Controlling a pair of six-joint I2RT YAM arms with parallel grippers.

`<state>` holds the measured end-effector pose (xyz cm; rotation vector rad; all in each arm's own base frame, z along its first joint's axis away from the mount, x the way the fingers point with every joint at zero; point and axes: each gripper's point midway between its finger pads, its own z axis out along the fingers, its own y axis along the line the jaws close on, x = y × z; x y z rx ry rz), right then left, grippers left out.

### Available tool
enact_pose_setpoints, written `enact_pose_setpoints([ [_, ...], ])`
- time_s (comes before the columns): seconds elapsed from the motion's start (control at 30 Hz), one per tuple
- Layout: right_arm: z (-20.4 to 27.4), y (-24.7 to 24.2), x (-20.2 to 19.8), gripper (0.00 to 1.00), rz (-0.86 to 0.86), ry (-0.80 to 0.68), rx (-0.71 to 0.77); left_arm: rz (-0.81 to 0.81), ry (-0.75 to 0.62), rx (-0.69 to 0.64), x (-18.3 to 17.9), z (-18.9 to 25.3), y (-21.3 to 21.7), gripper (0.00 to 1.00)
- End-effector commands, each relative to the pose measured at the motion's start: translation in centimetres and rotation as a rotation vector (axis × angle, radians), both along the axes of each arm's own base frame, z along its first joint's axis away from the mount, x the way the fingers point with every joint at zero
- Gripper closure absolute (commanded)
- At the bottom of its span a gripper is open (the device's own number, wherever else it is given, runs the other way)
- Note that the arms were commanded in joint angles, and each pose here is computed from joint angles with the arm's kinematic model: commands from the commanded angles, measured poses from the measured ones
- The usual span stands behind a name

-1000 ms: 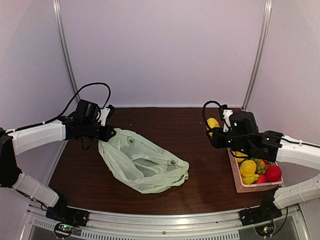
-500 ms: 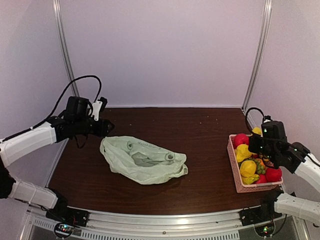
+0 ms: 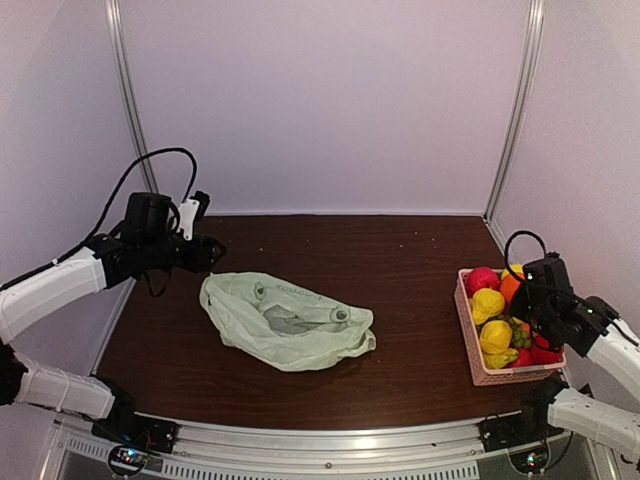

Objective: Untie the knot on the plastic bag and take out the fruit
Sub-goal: Place the fake fruit in the bin.

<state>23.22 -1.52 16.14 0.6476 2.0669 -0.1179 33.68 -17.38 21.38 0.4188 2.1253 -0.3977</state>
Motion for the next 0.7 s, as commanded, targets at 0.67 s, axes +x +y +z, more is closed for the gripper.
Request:
enact_pose_setpoints([
  [0.67, -2.1, -2.0, -1.9, 0.3, -0.152, -0.028, 0.051, 0.008, -0.05, -0.023, 0.1, 1.3, 0.3, 0.44],
])
